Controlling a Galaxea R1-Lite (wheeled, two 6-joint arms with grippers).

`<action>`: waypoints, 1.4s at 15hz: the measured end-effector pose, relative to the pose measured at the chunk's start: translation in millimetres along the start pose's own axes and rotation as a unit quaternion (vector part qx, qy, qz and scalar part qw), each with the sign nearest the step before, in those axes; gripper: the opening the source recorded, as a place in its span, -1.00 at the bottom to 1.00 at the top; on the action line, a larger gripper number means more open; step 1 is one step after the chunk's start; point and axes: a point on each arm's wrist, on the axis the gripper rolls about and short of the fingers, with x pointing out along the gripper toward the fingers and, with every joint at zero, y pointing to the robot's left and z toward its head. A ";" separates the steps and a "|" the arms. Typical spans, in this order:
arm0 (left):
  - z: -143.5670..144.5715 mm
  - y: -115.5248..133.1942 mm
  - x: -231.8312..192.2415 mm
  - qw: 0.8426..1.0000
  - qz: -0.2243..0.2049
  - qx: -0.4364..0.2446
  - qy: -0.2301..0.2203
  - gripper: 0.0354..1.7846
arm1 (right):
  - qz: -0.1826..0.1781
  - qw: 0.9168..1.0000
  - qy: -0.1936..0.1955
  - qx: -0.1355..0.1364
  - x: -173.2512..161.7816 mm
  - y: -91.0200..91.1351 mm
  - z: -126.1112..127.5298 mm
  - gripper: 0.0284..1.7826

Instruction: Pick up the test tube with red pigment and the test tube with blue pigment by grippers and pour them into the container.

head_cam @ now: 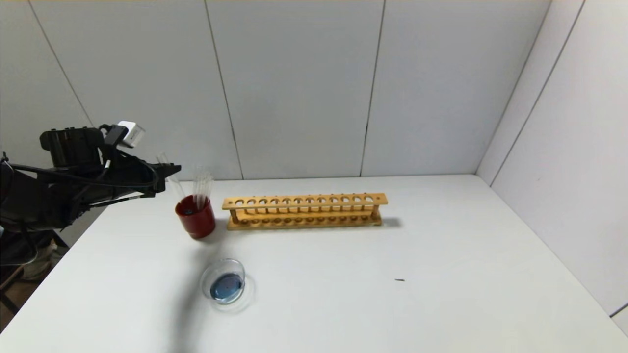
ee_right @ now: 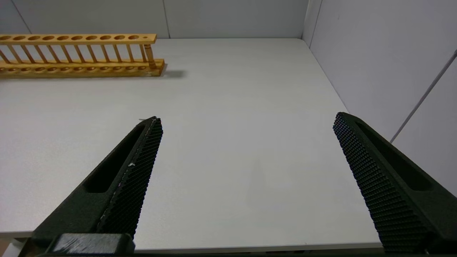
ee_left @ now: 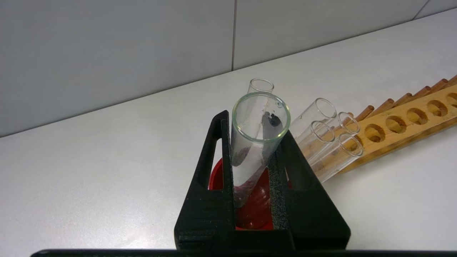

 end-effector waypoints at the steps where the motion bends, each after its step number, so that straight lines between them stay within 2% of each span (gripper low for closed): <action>1: -0.6 -0.1 0.2 1.000 0.000 0.000 0.001 -0.68 | 0.000 1.000 0.000 0.000 0.0 0.0 0.0 0.96; 9: -5.9 -3.1 0.5 1.000 -0.015 -0.004 0.008 -0.68 | 0.000 1.000 0.000 0.000 0.0 0.0 0.0 0.96; 12: -6.5 -4.1 0.4 1.000 -0.025 -0.004 0.008 -0.55 | 0.000 1.000 0.000 0.000 0.0 0.0 0.0 0.96; 14: -6.8 -3.7 0.3 1.000 -0.023 -0.004 0.008 -0.31 | 0.000 1.000 0.000 0.000 0.0 0.0 0.0 0.96; 19: -6.3 -3.6 0.7 1.000 -0.023 -0.003 0.007 0.61 | 0.000 1.000 0.000 0.000 0.0 0.0 0.0 0.96; 21: -3.1 -3.3 -0.3 1.000 -0.020 -0.001 0.003 0.82 | 0.000 1.000 0.000 0.000 0.0 0.0 0.0 0.96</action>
